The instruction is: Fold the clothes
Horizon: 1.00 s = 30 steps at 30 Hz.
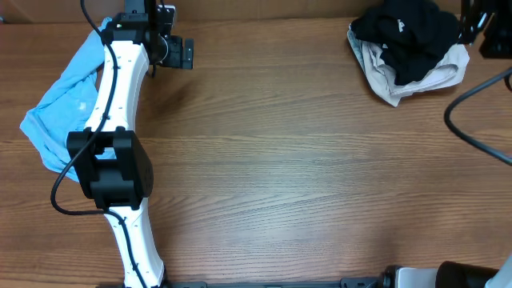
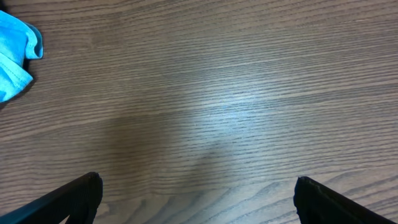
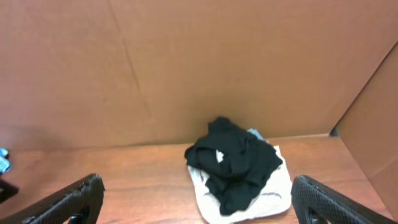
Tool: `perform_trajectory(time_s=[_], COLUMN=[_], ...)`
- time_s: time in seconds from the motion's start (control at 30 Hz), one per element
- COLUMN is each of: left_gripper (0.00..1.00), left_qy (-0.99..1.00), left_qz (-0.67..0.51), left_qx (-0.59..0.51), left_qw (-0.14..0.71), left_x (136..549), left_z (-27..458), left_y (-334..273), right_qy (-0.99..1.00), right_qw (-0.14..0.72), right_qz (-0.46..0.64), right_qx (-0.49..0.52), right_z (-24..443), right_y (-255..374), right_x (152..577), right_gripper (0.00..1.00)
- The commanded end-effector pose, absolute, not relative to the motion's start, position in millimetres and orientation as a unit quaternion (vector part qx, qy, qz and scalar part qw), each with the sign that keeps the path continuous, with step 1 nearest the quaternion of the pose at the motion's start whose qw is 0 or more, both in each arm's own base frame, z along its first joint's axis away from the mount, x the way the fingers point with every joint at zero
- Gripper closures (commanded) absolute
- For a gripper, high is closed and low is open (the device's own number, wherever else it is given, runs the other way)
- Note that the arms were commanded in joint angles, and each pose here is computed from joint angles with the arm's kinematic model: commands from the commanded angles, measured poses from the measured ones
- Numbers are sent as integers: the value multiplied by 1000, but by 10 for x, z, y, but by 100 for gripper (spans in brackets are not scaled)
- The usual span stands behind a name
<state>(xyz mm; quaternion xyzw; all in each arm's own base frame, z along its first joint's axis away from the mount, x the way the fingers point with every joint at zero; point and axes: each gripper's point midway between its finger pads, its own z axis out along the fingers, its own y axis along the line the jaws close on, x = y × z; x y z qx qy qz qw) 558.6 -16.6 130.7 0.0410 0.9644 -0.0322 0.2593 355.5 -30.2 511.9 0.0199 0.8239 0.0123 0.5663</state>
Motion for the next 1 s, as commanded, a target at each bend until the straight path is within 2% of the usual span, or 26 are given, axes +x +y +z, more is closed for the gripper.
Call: perform_trajectory(time_s=[0.0, 0.17, 0.33, 0.5, 0.6, 0.97], left_gripper=[0, 0, 0, 0, 0, 0], left_qy=[967, 967, 967, 967, 967, 967], left_qz=[-32, -32, -32, -32, -32, -32], left_qx=[39, 39, 39, 39, 39, 39], left_qw=[252, 252, 252, 252, 252, 252], left_x=[5579, 5579, 5579, 5579, 5579, 5579], left_z=[1229, 1229, 1229, 1229, 1229, 1229], left_y=[-178, -177, -178, -178, -178, -178], right_qy=[835, 876, 886, 855, 831, 788], right_qw=[549, 481, 462, 518, 555, 614], right_qz=[21, 29, 34, 39, 39, 33], right_qx=[19, 27, 27, 0, -9, -14], right_z=[5013, 4659, 4572, 4672, 4581, 3439], right_y=[-277, -252, -215, -53, -7, 45], right_x=[3555, 3398, 3286, 3238, 3152, 2545], right_gripper=[0, 0, 0, 0, 0, 0])
